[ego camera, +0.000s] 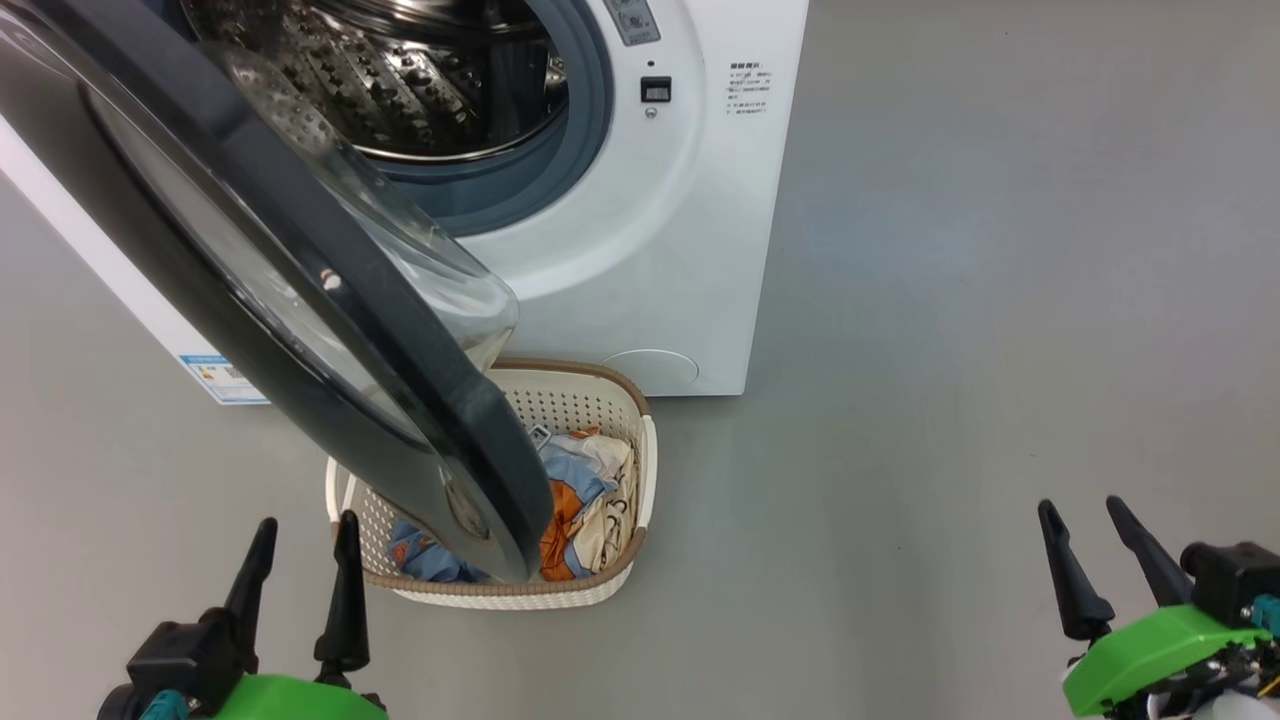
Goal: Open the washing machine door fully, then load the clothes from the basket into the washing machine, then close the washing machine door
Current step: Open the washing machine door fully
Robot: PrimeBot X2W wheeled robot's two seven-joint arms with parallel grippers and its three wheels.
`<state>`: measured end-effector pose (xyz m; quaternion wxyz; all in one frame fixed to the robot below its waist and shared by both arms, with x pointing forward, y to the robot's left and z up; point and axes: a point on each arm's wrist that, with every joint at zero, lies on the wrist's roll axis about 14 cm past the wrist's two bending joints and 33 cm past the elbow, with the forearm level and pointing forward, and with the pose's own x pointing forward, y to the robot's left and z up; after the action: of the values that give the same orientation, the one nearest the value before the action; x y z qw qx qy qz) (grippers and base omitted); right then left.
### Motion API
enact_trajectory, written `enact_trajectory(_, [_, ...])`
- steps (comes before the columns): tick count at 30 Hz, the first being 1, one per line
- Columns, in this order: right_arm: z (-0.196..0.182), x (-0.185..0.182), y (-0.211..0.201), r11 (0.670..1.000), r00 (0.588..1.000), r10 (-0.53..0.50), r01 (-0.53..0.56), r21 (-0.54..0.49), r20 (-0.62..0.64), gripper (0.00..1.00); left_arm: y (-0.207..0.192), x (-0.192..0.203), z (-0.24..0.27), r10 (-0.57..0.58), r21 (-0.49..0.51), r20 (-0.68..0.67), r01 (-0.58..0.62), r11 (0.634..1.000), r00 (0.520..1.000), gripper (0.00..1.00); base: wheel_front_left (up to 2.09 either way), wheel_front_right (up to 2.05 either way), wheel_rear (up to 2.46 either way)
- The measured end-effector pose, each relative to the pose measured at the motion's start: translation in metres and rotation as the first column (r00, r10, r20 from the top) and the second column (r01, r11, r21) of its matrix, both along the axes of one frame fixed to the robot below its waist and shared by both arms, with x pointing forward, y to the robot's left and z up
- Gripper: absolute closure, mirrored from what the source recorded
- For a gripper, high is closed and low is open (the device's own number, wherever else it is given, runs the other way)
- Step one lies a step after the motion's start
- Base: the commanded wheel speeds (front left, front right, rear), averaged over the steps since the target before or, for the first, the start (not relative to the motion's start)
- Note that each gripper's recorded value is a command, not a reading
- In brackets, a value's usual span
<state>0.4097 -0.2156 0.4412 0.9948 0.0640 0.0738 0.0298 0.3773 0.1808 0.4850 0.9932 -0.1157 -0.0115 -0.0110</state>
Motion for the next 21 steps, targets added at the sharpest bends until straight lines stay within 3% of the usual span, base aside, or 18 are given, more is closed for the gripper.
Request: enact_trajectory(21, [-0.011, -0.007, 0.003, 0.999, 1.0, 0.006, -0.007, -0.041, -0.027, 0.0, 0.002, 0.006, 0.005, 0.007, -0.003, 0.017, -0.007, 1.0, 1.0, 0.0, 0.0, 0.0, 0.0])
